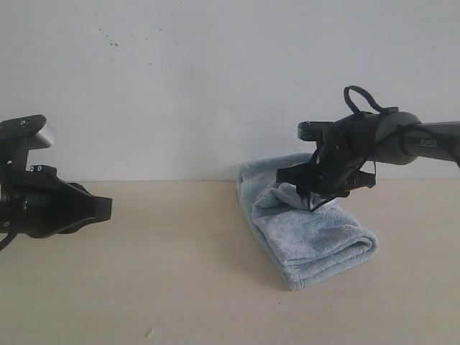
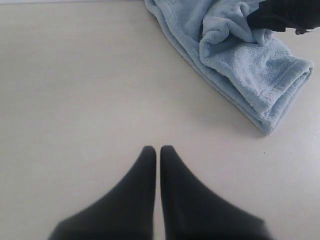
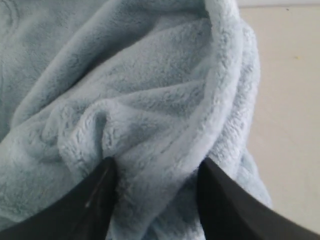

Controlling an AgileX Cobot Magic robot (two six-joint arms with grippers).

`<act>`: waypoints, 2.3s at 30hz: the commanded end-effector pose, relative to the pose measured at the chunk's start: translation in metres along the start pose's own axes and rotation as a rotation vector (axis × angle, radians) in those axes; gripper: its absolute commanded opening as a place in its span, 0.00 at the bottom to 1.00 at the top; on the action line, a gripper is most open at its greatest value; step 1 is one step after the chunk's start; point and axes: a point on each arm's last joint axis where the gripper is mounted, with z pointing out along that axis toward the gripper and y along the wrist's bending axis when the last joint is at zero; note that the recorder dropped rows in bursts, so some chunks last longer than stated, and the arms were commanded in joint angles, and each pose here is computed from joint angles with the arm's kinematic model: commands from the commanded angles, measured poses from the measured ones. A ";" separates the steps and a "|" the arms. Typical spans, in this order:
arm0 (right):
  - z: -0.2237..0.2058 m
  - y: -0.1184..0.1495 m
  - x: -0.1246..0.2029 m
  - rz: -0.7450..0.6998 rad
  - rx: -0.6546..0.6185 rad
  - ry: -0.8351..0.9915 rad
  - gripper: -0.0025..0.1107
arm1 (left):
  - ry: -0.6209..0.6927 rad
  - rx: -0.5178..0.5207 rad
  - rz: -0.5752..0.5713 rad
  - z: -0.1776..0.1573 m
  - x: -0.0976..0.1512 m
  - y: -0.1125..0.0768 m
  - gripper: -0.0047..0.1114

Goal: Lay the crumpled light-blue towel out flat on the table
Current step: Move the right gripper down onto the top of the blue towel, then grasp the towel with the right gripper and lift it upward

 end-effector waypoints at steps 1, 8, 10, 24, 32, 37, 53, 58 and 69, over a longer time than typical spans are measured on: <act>0.002 0.005 -0.008 0.028 -0.058 -0.081 0.39 | -0.008 0.005 -0.003 -0.001 -0.002 -0.002 0.08; -0.004 0.004 -0.005 0.068 -0.041 -0.011 0.02 | -0.008 0.051 -0.018 -0.002 -0.003 -0.007 0.08; -0.011 0.002 -0.005 0.044 -0.022 0.021 0.02 | -0.011 0.051 -0.021 -0.002 -0.003 -0.007 0.08; -0.194 -0.007 -0.056 -0.299 -0.062 -0.047 0.02 | -0.045 0.227 0.050 -0.004 -0.006 -0.023 0.08; -0.309 -0.022 -0.042 -0.430 -0.110 0.002 0.02 | -0.065 0.234 0.110 -0.004 -0.007 -0.023 0.08; -0.370 -0.029 -0.035 -0.479 -0.148 -0.103 0.02 | -0.076 0.238 0.095 -0.005 -0.008 -0.024 0.08; -0.350 -0.016 0.005 -0.648 -0.372 0.011 0.02 | -0.117 0.806 0.162 0.022 0.015 -0.049 0.59; -0.347 -0.016 0.006 -0.646 -0.376 0.021 0.02 | -0.111 0.867 0.326 0.030 0.028 -0.065 0.66; -0.273 0.018 -0.009 -0.325 -0.582 0.055 0.02 | -0.086 0.996 0.440 0.029 0.043 -0.108 0.66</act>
